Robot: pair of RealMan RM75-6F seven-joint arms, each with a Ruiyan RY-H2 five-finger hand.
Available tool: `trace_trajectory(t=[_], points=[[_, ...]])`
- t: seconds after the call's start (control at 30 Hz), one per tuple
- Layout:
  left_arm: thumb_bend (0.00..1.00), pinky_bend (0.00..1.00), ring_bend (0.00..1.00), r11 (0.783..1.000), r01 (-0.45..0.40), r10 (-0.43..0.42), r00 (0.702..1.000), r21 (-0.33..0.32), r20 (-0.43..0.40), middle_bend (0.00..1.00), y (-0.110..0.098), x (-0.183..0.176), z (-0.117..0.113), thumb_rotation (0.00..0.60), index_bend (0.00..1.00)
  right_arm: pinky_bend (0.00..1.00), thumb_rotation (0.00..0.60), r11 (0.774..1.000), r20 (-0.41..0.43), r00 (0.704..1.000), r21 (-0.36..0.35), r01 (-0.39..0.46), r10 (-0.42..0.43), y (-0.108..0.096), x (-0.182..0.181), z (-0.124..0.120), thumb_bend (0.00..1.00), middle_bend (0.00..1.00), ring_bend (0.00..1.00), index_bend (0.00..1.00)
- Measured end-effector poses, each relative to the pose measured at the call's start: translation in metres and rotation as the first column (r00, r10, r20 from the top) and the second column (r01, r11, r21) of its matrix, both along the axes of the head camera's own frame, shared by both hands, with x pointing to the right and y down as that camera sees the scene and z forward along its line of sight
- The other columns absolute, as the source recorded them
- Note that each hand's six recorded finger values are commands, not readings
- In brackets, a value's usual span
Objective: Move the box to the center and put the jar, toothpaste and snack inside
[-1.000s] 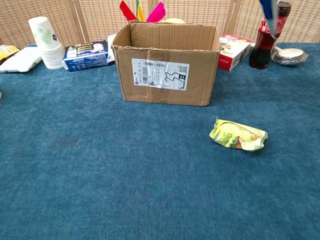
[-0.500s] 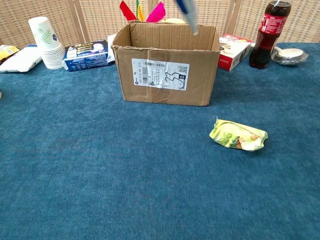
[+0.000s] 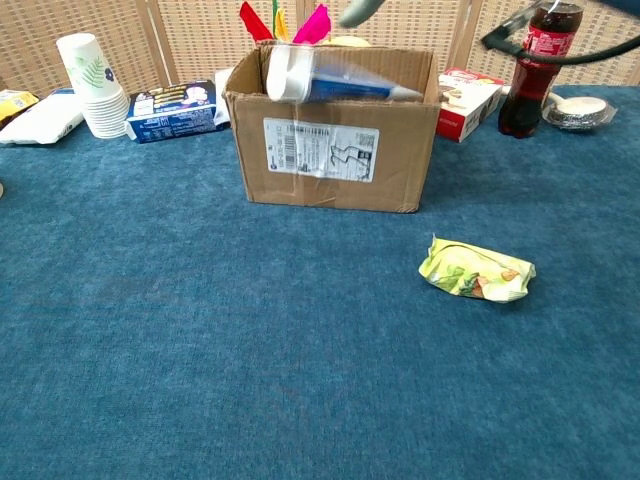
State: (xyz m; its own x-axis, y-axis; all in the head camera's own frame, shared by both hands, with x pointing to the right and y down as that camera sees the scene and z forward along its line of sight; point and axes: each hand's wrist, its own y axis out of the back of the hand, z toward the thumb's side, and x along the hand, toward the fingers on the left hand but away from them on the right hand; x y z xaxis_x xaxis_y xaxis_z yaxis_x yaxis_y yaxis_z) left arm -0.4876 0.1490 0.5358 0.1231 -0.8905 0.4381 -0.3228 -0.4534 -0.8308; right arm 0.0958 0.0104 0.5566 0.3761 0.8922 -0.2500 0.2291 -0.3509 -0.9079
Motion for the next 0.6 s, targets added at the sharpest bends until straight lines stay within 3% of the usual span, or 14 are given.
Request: trace_trajectory(t=[0.13,0.3,0.6], points=[[0.24,0.07,0.00,1.000,-0.003,0.003,1.000,-0.001,0.002,0.00,0.001,0.001,0.001,0.600,0.00,0.39,0.600,1.000,0.041,0.999,-0.004,-0.015,0.015,-0.004,0.014,-0.012,0.00,0.00,0.01,0.00],[0.24,0.07,0.00,1.000,0.000,0.000,1.000,0.000,0.001,0.00,0.002,0.001,0.000,0.600,0.00,0.36,0.600,1.000,0.091,0.996,0.017,-0.015,0.014,-0.005,0.030,-0.032,0.00,0.00,0.01,0.00],[0.24,0.07,0.00,1.000,0.001,-0.001,1.000,0.005,-0.006,0.00,0.002,0.001,-0.002,0.600,0.00,0.31,0.600,1.000,0.126,0.992,0.018,-0.024,0.022,0.009,0.096,-0.053,0.00,0.00,0.01,0.00]])
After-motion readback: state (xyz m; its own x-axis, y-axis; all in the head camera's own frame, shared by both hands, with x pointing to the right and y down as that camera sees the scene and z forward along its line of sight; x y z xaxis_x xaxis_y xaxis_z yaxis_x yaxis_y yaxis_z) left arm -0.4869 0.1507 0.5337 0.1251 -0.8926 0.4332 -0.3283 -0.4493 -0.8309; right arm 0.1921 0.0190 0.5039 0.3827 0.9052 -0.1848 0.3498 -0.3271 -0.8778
